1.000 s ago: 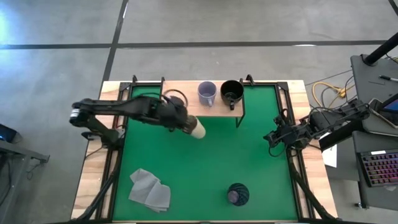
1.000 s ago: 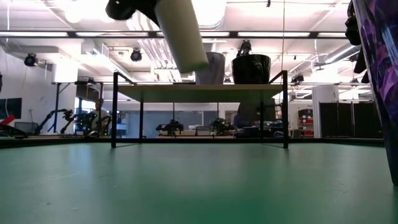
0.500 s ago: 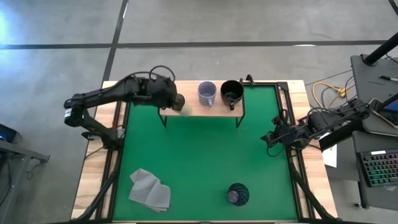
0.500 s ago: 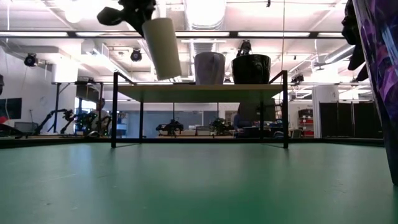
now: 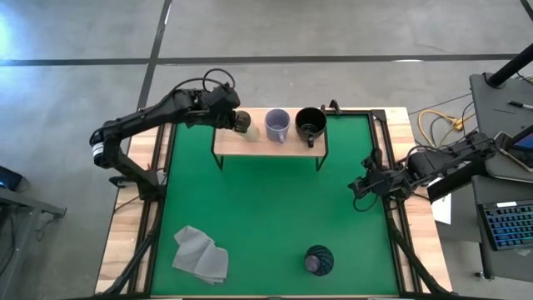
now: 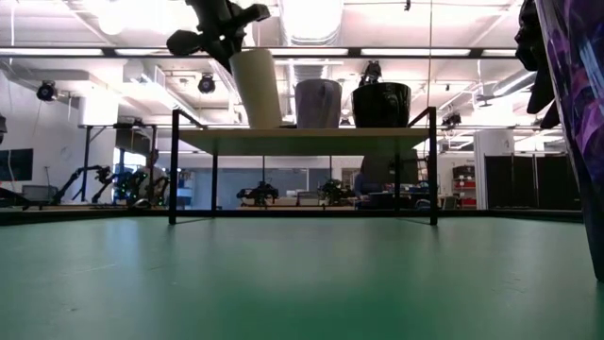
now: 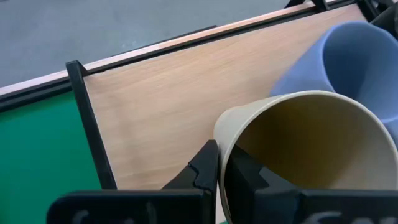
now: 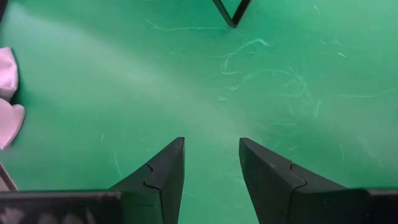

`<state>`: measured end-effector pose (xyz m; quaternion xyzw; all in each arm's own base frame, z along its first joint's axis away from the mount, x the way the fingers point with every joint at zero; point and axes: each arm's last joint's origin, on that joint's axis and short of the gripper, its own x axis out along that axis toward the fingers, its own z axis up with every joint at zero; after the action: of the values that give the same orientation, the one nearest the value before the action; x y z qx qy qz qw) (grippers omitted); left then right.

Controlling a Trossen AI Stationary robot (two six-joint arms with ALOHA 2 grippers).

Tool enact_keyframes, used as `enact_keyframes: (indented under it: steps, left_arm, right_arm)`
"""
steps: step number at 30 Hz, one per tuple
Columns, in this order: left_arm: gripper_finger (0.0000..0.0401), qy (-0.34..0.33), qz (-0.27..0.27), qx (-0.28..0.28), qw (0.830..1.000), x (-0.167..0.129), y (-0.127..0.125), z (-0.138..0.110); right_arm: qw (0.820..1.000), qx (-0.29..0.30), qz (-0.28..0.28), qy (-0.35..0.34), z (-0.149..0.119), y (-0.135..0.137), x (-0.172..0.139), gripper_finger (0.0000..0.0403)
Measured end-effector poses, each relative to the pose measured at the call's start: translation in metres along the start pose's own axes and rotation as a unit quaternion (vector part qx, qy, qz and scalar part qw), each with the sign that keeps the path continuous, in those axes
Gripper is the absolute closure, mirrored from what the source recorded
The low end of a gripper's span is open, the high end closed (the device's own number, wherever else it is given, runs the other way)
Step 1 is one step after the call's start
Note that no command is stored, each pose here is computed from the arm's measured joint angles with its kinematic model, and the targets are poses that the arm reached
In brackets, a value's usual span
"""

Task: Stack small to large cups/mugs on shelf
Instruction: Put the white cup on the shelf

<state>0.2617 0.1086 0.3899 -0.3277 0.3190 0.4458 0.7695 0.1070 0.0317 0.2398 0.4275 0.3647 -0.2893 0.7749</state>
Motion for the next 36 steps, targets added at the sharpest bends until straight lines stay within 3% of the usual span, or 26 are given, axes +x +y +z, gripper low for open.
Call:
enact_keyframes:
  steps: [13,36]
  left_arm:
    - [0.0401,0.011,-0.001,0.025,1.000,0.016,-0.001,0.009]
    - [0.0383,0.011,-0.019,0.021,1.000,0.014,-0.005,0.016]
  right_arm:
    - [1.000,0.006,0.002,0.001,0.000,0.001,0.000,0.0257]
    - [1.000,0.011,0.006,0.000,0.000,0.001,0.000,0.0257]
